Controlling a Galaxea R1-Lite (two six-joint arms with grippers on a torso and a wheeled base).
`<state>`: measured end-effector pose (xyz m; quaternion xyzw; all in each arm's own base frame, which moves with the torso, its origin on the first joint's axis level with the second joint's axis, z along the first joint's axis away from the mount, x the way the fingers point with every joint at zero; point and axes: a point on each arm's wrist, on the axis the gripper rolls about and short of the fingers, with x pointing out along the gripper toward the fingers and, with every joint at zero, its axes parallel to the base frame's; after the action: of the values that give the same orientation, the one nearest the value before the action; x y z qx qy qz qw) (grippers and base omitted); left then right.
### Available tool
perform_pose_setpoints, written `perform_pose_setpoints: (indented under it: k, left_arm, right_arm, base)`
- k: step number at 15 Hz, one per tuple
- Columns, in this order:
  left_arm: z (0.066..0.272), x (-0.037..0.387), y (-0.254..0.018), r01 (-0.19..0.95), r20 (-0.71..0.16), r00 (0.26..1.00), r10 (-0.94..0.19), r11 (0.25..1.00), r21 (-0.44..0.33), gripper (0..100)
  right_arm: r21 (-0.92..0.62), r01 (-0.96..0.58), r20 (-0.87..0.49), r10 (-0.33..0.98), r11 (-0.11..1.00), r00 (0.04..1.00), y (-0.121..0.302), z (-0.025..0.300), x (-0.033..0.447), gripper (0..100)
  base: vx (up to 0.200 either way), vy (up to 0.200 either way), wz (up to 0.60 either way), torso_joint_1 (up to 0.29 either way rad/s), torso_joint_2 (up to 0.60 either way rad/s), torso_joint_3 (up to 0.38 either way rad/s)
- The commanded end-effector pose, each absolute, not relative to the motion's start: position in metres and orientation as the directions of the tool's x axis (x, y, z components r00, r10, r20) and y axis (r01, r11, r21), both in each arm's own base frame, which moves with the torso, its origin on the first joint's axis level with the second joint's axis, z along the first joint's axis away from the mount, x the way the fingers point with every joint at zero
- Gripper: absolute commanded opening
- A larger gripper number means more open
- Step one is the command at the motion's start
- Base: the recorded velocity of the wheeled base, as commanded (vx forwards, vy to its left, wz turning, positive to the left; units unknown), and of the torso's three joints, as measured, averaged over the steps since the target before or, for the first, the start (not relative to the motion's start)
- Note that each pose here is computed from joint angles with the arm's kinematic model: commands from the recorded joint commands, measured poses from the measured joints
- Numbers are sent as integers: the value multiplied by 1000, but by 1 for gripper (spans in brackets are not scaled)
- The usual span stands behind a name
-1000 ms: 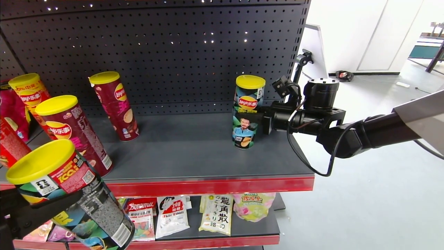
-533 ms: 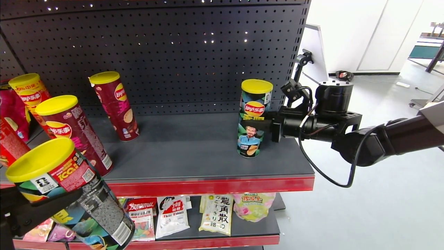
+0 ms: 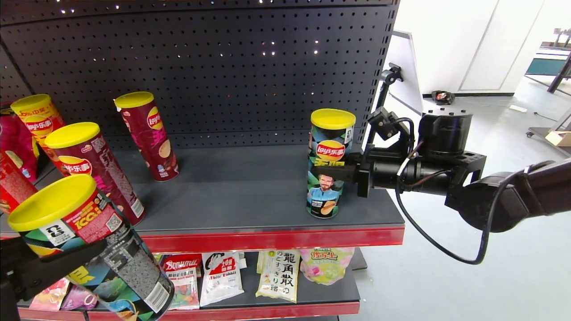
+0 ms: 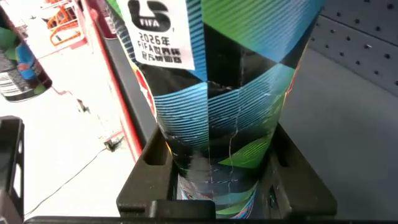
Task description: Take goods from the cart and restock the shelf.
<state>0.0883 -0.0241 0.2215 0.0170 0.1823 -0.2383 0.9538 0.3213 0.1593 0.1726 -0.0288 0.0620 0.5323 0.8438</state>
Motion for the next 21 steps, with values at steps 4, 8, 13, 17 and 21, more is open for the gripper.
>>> perform_pose_setpoints:
  k: [4, 8, 13, 17, 21]
  left_arm:
    - [222, 88, -24, 462, -351, 821, -450, 885, -54, 0]
    - [223, 88, -24, 464, -349, 821, -452, 884, -54, 0]
    - [223, 88, -24, 465, -349, 820, -453, 884, -54, 0]
    - [223, 88, -24, 466, -351, 819, -454, 883, -55, 0]
    - [222, 89, -24, 465, -353, 818, -454, 883, -58, 0]
  right_arm:
    - [7, -915, -127, 908, 403, 399, 172, 171, 319, 0]
    - [-8, -920, -107, 915, 392, 390, 179, 166, 322, 0]
    - [-8, -925, -108, 919, 380, 379, 182, 163, 325, 0]
    - [-9, -926, -107, 920, 377, 376, 182, 164, 324, 0]
    - [-11, -927, -111, 921, 374, 373, 184, 163, 322, 0]
  base:
    - [0, 0, 0, 0, 0, 0]
    - [0, 0, 0, 0, 0, 0]
    - [0, 0, 0, 0, 0, 0]
    - [0, 0, 0, 0, 0, 0]
    - [0, 0, 0, 0, 0, 0]
